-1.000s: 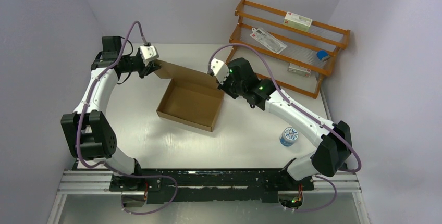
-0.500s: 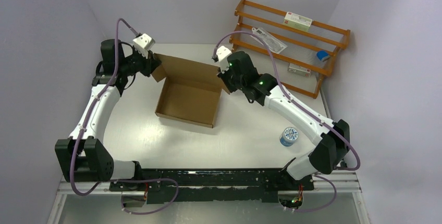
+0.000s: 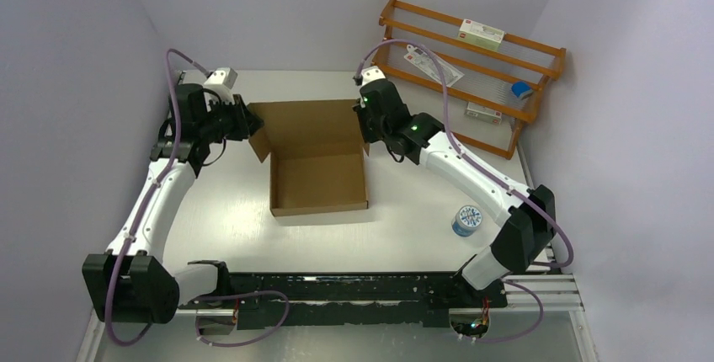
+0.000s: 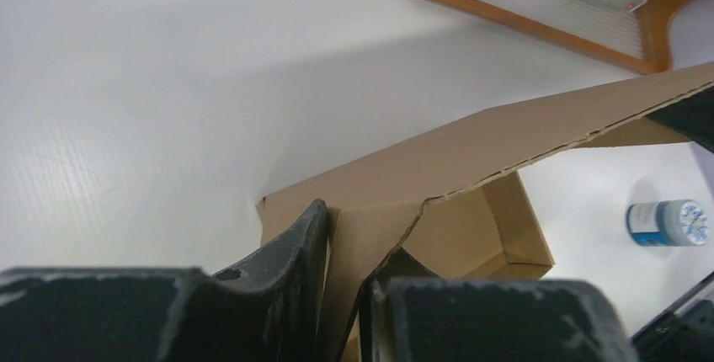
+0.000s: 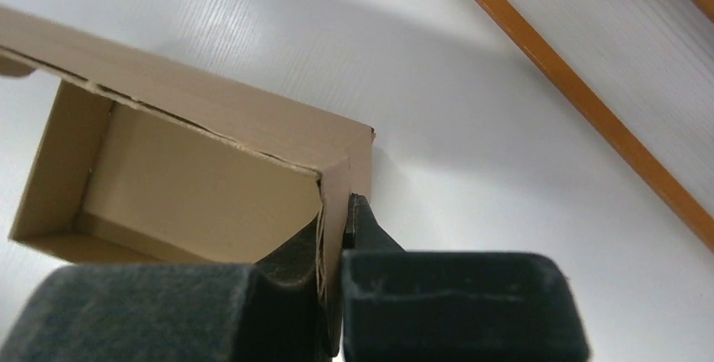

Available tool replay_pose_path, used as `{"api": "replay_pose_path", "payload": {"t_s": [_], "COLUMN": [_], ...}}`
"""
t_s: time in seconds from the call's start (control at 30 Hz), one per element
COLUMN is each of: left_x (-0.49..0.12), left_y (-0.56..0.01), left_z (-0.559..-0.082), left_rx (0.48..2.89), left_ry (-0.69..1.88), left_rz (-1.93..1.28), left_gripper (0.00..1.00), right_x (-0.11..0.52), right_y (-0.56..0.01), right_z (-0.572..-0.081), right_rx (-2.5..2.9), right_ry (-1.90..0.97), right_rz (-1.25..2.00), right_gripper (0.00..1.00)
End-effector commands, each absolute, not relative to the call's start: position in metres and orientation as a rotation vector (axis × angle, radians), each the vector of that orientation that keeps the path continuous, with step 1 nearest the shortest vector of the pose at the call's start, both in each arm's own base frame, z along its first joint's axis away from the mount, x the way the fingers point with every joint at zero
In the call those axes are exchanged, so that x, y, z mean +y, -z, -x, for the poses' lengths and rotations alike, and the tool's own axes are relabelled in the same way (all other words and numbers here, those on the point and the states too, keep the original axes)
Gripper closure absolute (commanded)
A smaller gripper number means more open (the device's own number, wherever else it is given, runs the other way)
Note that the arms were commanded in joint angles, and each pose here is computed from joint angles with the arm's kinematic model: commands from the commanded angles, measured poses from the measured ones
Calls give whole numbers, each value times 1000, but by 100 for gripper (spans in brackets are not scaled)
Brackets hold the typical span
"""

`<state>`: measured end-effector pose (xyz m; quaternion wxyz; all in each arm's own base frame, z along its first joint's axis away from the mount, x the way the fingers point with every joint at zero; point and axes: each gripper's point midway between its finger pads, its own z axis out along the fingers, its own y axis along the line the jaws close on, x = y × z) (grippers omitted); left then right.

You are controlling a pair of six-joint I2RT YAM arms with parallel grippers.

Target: Fold the paper box

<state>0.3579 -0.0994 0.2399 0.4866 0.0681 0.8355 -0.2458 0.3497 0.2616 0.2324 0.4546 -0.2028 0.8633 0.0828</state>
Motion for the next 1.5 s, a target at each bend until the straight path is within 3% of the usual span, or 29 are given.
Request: {"api": "replay_pose_path", "payload": {"t_s": [0.0,0.33,0.53,0.8,0.93,1.3,1.47], "left_x": [-117,-142,-142,-113,-107,-88,-79], "left_y": [-251,-245,-264,-244,-245,-233,-218], "left_z": [-349,-340,-341,-330,-324,-314,-313], "left_rx": [2020,2015,1964,2063,2031,2098,2147], "left_ry": [716,808,822,543,501,354,285], "left_rz": [-37,30,63,-104,-122,-191,-216], "left_gripper": [78,72,63,44,42,41,41], "right_x": [277,272,268,254,248,227,224], "right_y": [-249,-237,-248,-236,-238,-228,-215], "right_z": [-360,-361,-366,-365,-362,-356,-354], "right_rx": [2118,2098,2055,2027,2014,2055,2075], "right_ry": [-301,-311,-292,-169,-159,-154,-148], "right_rz": [300,149,134,302,338,469,542], "right_gripper": [100,100,100,99,86,65,63]}}
